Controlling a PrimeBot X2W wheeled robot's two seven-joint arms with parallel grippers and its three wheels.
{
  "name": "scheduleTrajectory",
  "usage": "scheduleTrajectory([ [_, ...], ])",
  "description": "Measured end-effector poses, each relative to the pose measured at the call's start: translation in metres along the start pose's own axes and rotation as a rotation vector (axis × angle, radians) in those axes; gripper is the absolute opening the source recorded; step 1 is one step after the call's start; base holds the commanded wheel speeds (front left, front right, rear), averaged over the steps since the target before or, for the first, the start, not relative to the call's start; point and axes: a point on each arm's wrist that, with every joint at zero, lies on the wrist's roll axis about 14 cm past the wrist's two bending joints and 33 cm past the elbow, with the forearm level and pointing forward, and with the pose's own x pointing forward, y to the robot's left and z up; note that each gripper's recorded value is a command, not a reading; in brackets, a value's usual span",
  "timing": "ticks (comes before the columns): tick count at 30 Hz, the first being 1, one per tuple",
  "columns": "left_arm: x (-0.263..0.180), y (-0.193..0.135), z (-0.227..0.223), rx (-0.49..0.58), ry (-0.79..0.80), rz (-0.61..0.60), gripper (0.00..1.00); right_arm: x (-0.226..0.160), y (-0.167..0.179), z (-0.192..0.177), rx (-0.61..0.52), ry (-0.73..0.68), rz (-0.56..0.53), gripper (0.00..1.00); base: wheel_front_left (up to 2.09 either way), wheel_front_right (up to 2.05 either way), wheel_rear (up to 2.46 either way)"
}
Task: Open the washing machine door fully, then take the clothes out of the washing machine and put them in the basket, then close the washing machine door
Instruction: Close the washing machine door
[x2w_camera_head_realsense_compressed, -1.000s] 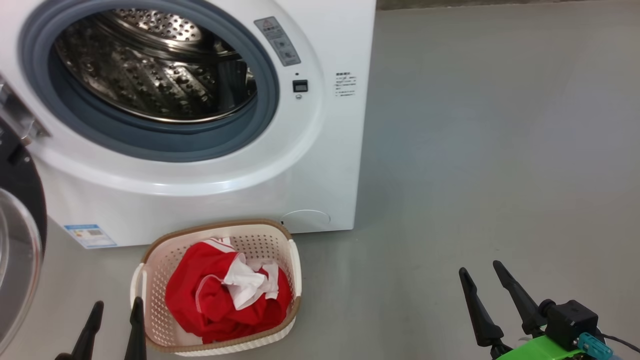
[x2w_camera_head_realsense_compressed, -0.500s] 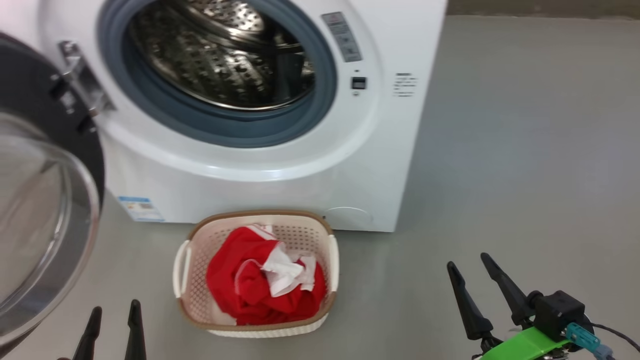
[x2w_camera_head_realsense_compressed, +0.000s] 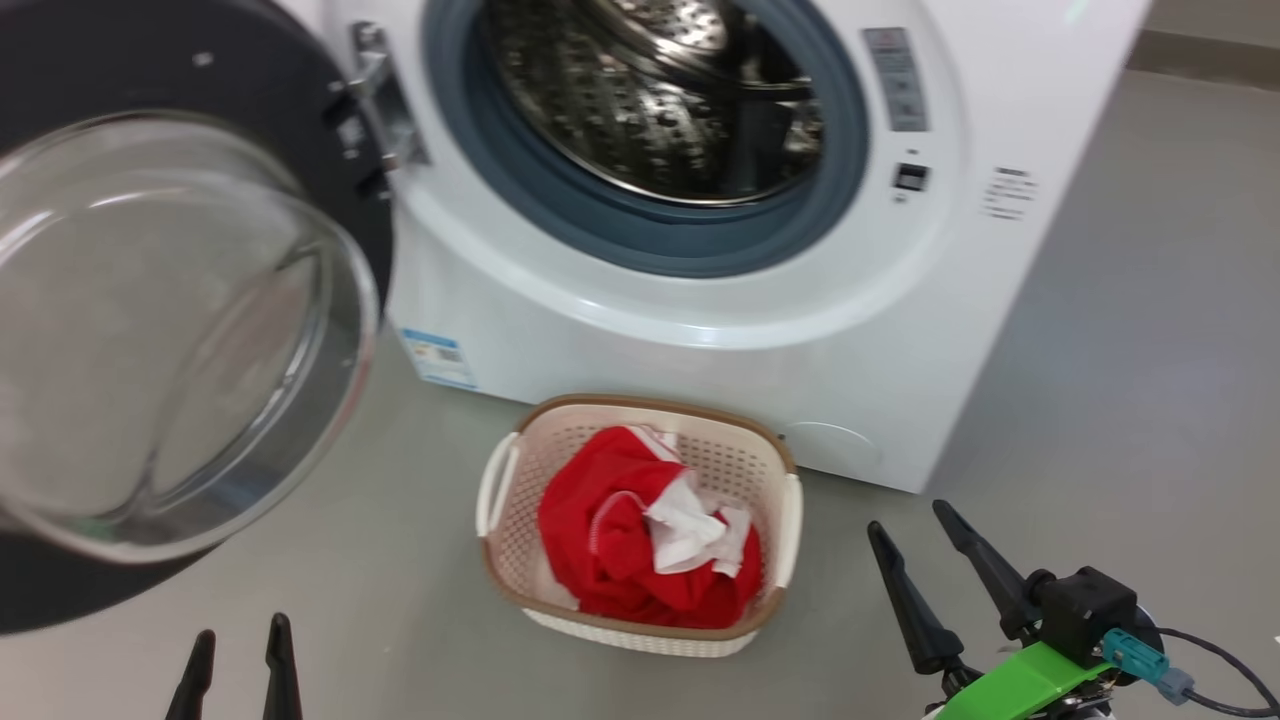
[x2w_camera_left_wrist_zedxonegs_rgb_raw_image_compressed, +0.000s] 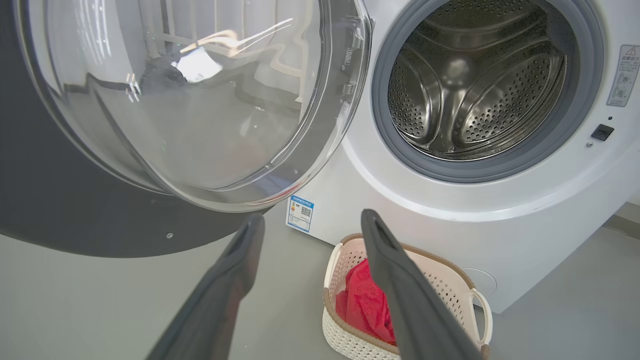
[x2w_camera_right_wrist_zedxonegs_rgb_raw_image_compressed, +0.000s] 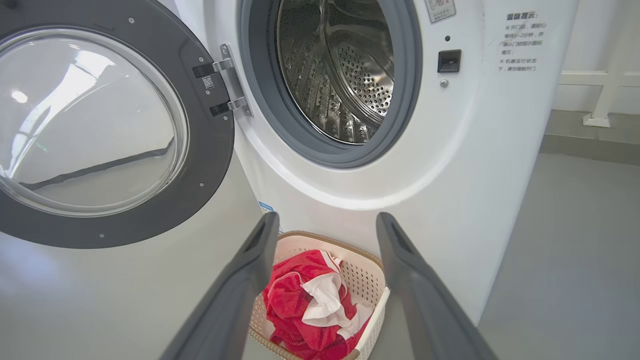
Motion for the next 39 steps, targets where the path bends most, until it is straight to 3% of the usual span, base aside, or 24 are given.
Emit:
scheduleTrajectory([
  [18, -0.049, 0.059, 0.018, -0.059, -0.076, 0.227, 1.00, 0.051, 0.093, -0.009, 0.012, 0.024, 0.307, 1.00, 0.00, 0.00, 0.00],
  [33, -0.058, 0.064, 0.021, -0.070, -0.085, 0.268, 1.00, 0.058, 0.101, -0.013, 0.028, 0.041, 0.342, 1.00, 0.00, 0.00, 0.00],
  [34, -0.058, 0.064, 0.021, -0.075, -0.088, 0.268, 0.95, 0.058, 0.101, -0.013, 0.028, 0.041, 0.342, 1.00, 0.00, 0.00, 0.00],
  [35, -0.058, 0.064, 0.022, -0.083, -0.091, 0.269, 0.62, 0.058, 0.101, -0.013, 0.027, 0.041, 0.342, 1.00, 0.00, 0.00, 0.00],
  [36, -0.058, 0.065, 0.023, -0.087, -0.096, 0.269, 0.40, 0.057, 0.101, -0.012, 0.027, 0.040, 0.341, 1.00, 0.00, 0.00, 0.00],
  [37, -0.057, 0.064, 0.025, -0.088, -0.102, 0.267, 0.00, 0.057, 0.100, -0.012, 0.027, 0.039, 0.339, 1.00, 0.00, 0.00, 0.00],
  [39, -0.056, 0.064, 0.030, -0.101, -0.120, 0.265, 0.00, 0.058, 0.099, -0.011, 0.026, 0.036, 0.334, 1.00, 0.00, 0.00, 0.00],
])
